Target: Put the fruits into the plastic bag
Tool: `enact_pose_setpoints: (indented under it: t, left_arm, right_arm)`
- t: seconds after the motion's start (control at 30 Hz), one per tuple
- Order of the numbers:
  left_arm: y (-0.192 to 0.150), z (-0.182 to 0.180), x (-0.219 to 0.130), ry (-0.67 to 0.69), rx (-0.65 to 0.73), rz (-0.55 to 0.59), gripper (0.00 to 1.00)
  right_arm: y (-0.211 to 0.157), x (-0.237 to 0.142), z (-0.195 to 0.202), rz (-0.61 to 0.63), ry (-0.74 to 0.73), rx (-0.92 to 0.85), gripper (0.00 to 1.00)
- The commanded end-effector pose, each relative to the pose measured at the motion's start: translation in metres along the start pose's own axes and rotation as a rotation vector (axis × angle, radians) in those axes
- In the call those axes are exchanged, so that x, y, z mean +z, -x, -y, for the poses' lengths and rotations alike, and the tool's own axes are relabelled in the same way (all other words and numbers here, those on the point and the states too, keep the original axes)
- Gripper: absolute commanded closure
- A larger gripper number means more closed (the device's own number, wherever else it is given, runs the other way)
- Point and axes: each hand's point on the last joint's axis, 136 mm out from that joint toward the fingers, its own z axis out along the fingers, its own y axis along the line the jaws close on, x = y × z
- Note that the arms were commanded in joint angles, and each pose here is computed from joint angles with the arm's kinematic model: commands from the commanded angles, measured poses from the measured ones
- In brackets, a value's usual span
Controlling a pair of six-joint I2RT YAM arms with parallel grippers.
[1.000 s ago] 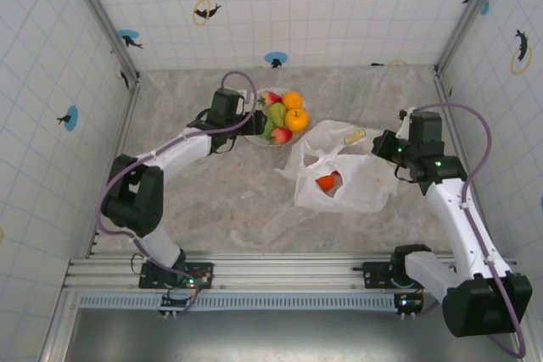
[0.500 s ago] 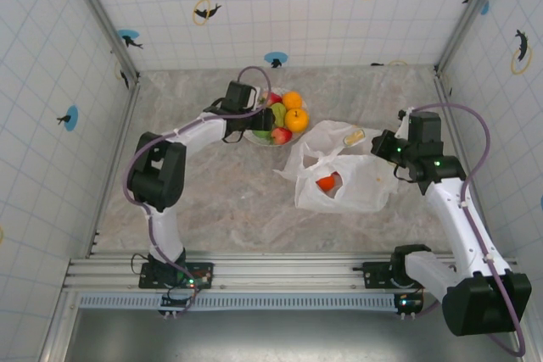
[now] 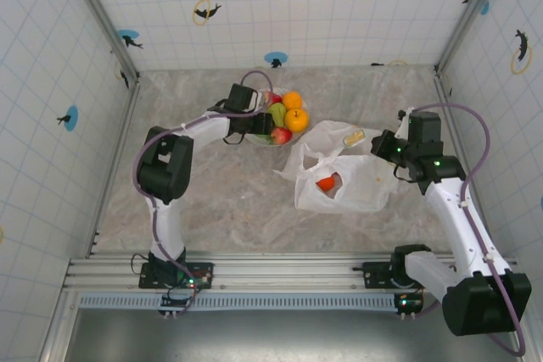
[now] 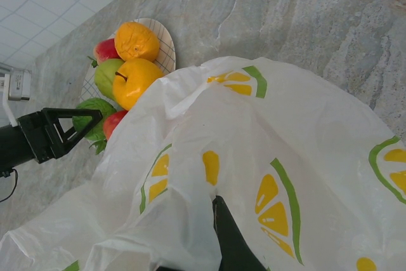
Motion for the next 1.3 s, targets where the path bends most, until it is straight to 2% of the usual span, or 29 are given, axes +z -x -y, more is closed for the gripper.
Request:
enact_pose_setpoints:
  t: [0.0,0.4,0.7,0.83,1.03,1.27]
  left_arm:
    - [0.006,-0.014,0.004,0.001,-0.028,-0.004,0.24]
    - [0.006,-0.028,0.002,0.021,-0.063,-0.003,0.39]
    - [0.017,-0.016,-0.066,0.014,-0.097,0.144,0.44]
    - [-0.007,0.001,-0.106,-0.058,-0.115,0.173,0.46]
    - [-0.074,0.04,-0.16,-0.214,-0.074,0.176,0.47]
    - [-0.137,0.128,-0.209,-0.483,0.128,0.127,0.47]
  right_arm:
    - [-0.002,0.004,0.003,0.003,0.004,0.006,1.0]
    - [-0.006,0.005,0.005,-0.005,0.0,0.008,1.0]
    - [-0.008,0.005,0.006,-0.005,0.006,0.016,1.0]
    - [-0.006,0.005,0.006,-0.001,0.002,0.016,1.0]
    - [-0.003,0.006,0.003,0.008,0.011,0.022,1.0]
    - [0.002,0.008,-0.012,0.029,0.096,0.072,1.0]
